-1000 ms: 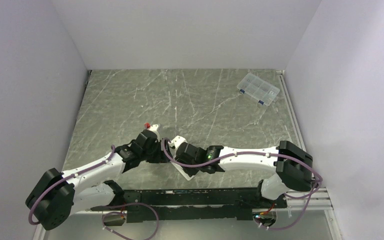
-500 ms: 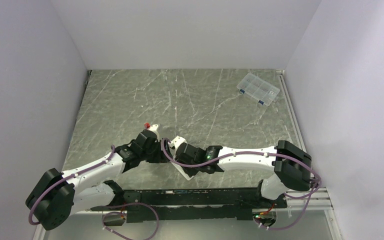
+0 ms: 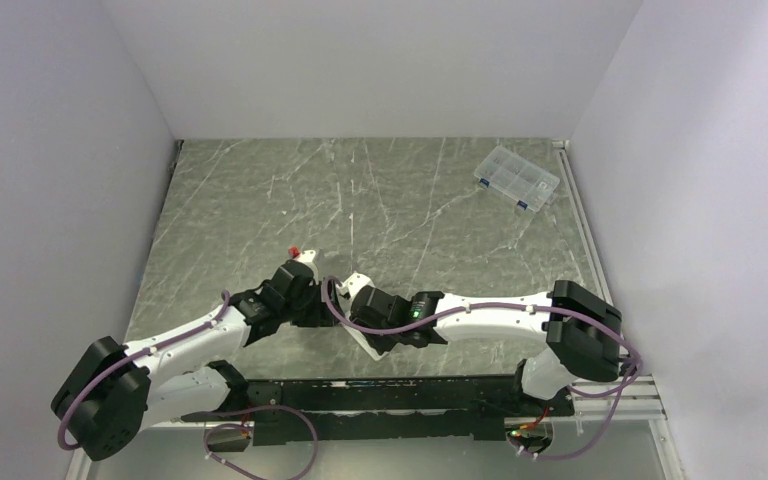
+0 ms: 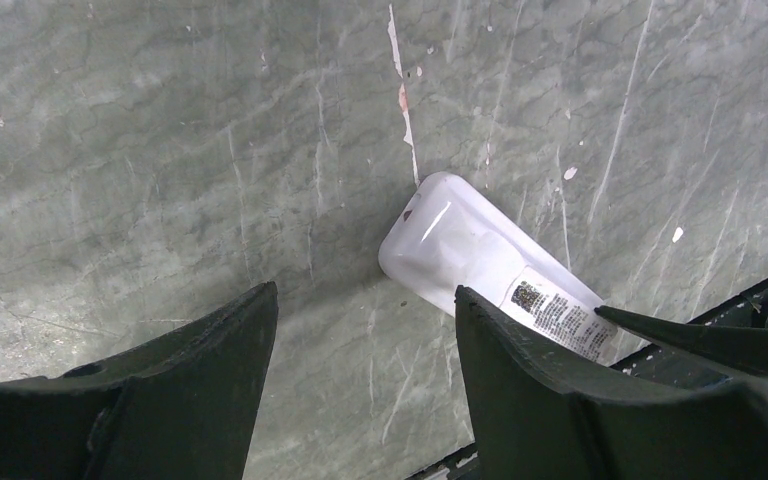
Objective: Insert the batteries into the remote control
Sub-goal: Load the battery cover into the remote control.
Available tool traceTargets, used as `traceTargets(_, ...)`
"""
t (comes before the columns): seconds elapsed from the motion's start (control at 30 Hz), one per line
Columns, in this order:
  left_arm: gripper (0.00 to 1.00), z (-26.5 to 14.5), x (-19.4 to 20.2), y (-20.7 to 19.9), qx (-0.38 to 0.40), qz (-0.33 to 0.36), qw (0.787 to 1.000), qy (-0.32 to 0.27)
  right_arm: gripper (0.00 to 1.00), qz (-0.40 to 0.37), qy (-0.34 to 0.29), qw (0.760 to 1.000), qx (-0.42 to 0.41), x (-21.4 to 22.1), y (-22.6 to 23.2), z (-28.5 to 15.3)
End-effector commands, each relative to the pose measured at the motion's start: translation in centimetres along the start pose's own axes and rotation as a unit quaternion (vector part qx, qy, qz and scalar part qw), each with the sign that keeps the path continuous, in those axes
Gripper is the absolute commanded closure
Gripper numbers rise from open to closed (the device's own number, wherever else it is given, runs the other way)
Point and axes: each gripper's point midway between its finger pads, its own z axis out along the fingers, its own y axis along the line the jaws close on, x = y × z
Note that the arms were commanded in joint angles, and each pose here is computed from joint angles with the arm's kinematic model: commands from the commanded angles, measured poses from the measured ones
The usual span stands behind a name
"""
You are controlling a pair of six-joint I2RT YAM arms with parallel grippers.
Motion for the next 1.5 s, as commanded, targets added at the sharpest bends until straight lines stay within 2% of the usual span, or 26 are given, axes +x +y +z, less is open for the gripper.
traceTargets(0.0, 0.3, -0.1, -0.3, -0.3, 0.01, 0.004, 1.0, -0.007, 0.71, 0.012, -0.023, 1.0, -0.003, -1.8, 0.4, -0.2)
traceTargets(1.03, 0.3, 0.0, -0.2, -0.1, 0.01, 0.002, 1.0, -0.004, 0.62, 0.024, -0.038, 0.999, -0.022, -2.7, 1.3, -0.7)
traceTargets(1.2, 0.3, 0.0, -0.2, -0.1, 0.011, 0.001, 1.0, -0.004, 0.62, 0.029, -0.045, 0.998, -0.016, -2.9, 1.0, -1.2)
traceTargets(1.47, 0.3, 0.0, 0.0, 0.0, 0.012, 0.001, 1.0, -0.002, 0.69, 0.041, -0.047, 0.998, -0.008, -2.3, 0.2, -2.0)
